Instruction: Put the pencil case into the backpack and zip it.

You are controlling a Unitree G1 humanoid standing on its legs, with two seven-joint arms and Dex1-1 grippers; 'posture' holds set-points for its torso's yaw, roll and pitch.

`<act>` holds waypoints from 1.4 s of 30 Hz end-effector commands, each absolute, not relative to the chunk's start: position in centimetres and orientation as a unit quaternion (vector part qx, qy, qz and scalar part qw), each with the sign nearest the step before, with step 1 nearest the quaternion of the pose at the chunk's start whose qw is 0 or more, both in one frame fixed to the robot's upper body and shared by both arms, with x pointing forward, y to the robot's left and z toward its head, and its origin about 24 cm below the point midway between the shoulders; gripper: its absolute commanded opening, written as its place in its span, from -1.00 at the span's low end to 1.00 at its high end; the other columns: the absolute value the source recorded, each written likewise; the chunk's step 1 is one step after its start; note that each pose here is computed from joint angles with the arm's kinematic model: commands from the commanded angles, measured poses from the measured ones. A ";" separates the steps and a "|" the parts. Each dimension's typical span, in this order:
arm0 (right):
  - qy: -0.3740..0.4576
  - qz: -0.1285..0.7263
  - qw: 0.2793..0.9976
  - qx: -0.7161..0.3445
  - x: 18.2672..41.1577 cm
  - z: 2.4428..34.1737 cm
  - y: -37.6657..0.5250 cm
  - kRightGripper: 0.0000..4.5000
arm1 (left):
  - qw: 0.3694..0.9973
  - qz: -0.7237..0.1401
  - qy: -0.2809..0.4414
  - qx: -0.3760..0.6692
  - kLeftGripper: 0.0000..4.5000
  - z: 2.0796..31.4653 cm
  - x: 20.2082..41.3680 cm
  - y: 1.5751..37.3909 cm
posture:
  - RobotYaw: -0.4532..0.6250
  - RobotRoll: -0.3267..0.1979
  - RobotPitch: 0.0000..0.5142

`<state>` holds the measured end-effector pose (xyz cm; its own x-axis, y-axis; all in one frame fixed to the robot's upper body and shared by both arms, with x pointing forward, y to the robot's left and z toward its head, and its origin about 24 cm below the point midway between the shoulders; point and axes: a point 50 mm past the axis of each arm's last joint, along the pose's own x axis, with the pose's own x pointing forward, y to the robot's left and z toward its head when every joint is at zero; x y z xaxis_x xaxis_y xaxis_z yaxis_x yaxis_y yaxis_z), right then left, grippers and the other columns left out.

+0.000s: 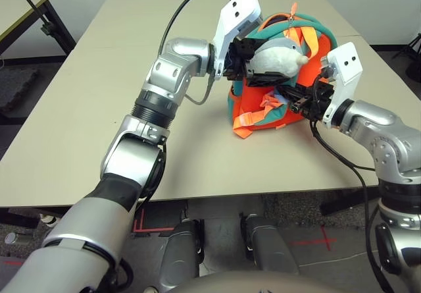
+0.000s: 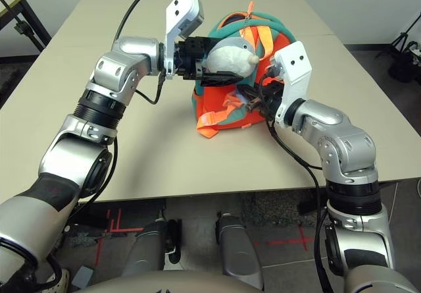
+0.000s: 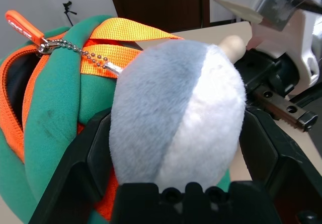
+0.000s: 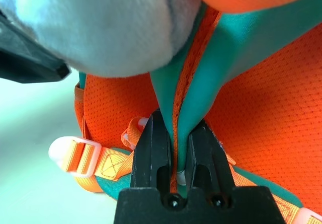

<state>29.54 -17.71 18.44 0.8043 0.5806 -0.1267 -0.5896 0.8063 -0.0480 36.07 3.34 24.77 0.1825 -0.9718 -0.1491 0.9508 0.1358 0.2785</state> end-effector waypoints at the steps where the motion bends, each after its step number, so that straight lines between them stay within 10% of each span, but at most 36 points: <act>1: 0.065 0.320 0.944 -0.039 29.4 17.9 -17.2 -0.96 | 0.759 -0.631 -0.020 0.163 1.00 24.5 36.4 3.5 | -0.63 0.25 -0.60; 18: 0.063 0.322 0.944 -0.036 29.6 17.7 -17.0 -0.96 | 0.770 -0.618 -0.013 0.158 1.00 24.1 36.8 3.8 | -0.61 0.25 -0.60; 29: 0.064 0.321 0.944 -0.039 29.6 17.7 -17.1 -0.96 | 0.775 -0.613 -0.016 0.153 -0.67 24.2 36.9 4.0 | -0.61 0.25 -0.60; 42: 0.068 0.325 0.942 -0.041 29.8 17.5 -17.1 -0.96 | 0.807 -0.570 -0.055 0.145 -0.81 30.8 36.9 11.7 | -0.55 0.25 -0.60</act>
